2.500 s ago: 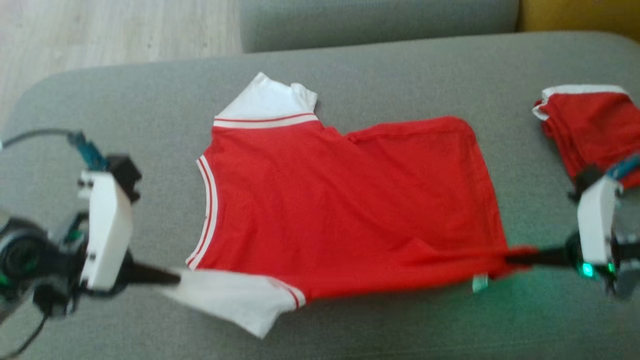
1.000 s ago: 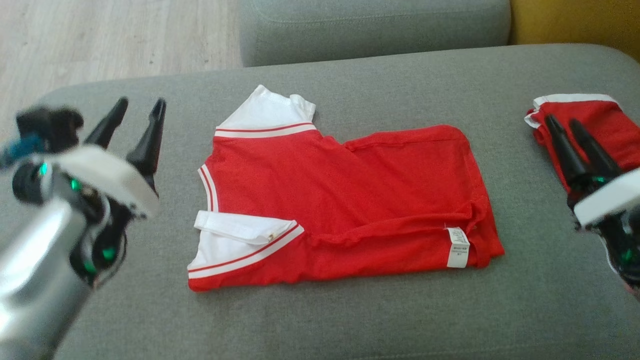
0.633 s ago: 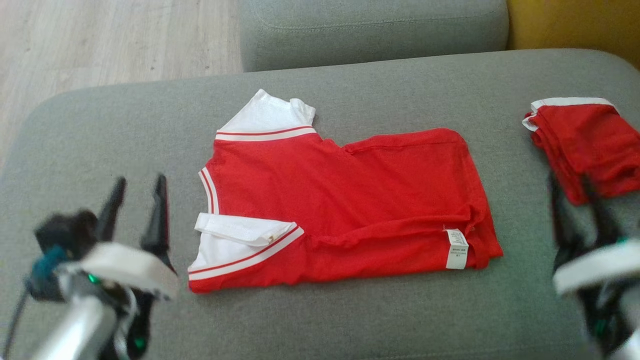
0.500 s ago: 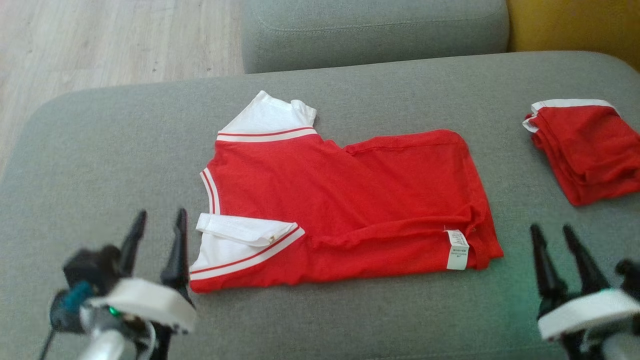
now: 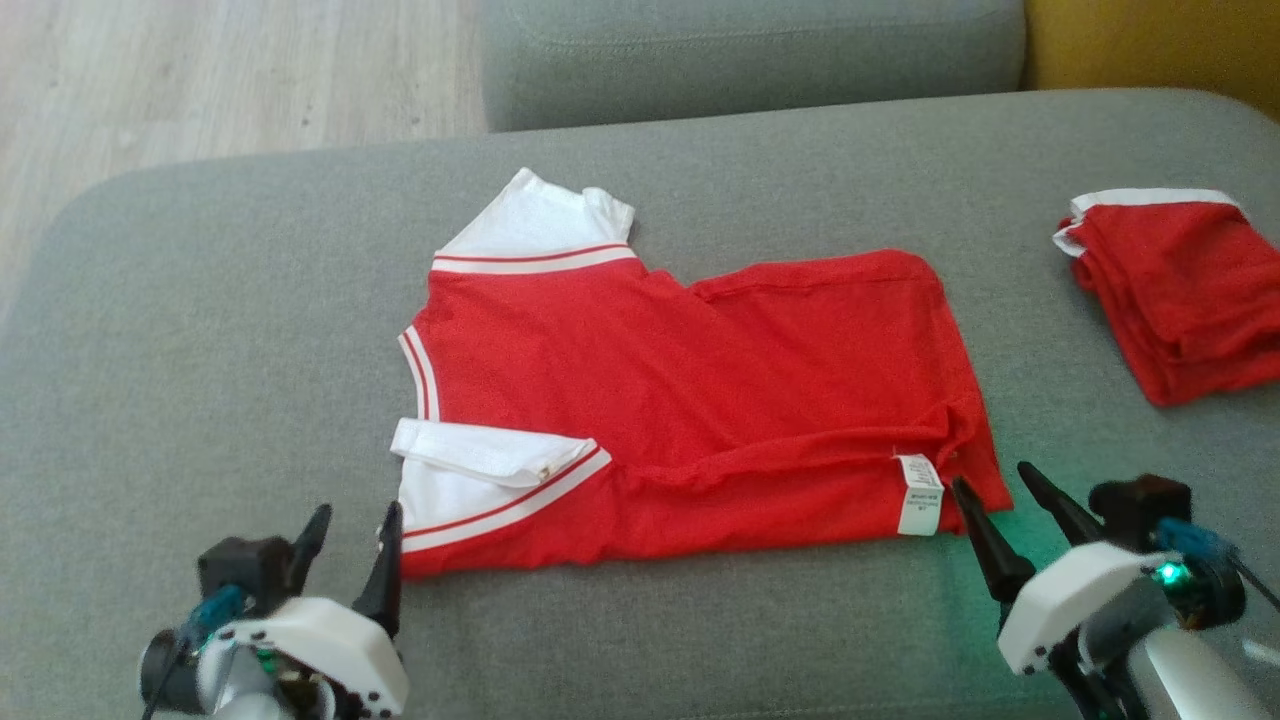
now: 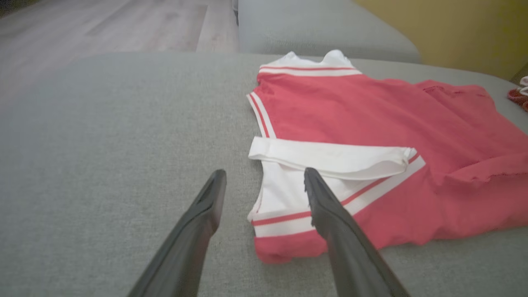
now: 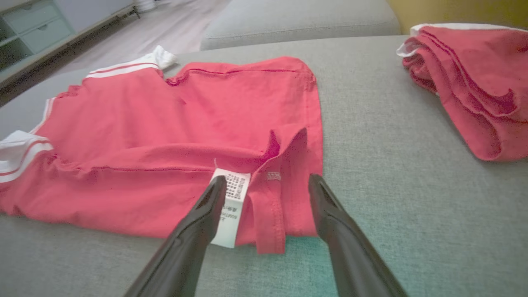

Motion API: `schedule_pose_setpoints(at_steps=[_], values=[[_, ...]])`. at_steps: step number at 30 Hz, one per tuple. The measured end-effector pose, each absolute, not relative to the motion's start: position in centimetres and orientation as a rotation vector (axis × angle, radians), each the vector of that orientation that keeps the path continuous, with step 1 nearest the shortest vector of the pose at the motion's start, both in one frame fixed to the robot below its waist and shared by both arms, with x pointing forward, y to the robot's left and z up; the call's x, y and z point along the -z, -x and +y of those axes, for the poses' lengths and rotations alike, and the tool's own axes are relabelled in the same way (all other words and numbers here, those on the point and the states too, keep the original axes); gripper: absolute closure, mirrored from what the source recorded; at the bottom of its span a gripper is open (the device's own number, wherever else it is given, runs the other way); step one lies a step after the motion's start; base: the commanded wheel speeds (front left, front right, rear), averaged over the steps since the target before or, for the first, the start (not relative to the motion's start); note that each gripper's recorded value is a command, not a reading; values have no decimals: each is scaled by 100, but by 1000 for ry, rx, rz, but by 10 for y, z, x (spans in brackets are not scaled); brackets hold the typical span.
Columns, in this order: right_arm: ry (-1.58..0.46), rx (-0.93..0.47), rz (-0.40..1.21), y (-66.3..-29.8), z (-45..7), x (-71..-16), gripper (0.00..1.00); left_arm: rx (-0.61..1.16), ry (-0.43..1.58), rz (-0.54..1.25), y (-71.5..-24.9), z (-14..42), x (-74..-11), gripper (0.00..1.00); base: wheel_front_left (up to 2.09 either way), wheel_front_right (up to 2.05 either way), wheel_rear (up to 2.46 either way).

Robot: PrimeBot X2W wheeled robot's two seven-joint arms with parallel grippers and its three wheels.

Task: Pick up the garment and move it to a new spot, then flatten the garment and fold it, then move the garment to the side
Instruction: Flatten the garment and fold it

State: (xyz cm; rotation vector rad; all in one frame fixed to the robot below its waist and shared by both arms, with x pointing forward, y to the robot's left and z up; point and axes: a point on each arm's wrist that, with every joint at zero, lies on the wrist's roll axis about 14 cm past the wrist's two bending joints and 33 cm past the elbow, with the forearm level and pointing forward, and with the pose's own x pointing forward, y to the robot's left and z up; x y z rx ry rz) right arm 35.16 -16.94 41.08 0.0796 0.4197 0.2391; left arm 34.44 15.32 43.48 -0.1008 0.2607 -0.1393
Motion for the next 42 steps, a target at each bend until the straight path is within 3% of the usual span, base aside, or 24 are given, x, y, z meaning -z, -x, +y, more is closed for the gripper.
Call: schedule_pose_setpoints(at_steps=[12, 24, 25, 26, 27, 28, 29, 42], values=[[7, -194, 624, -353, -183, -365, 0, 189, 104, 478, -343, 141, -387, 0, 0, 0, 0], [-4, -156, 645, -363, -190, -357, 0, 184, 116, 619, -341, 144, -362, 0, 0, 0, 0], [-6, -162, 650, -363, -189, -356, 8, 183, 126, 629, -340, 143, -362, 12, 0, 0, 0], [-10, -167, 653, -362, -187, -355, 34, 188, 133, 635, -341, 142, -361, 43, 0, 0, 0], [-13, -173, 658, -362, -185, -354, 56, 187, 136, 637, -342, 142, -362, 62, 0, 0, 0], [-15, -180, 659, -362, -182, -354, 100, 190, 137, 639, -342, 141, -362, 92, 0, 0, 0], [-19, -186, 658, -363, -180, -355, 100, 196, 140, 641, -341, 140, -362, 100, 0, 0, 0], [-24, -204, 628, -365, -189, -379, 100, 205, 138, 589, -335, 146, -387, 100, 0, 0, 0]])
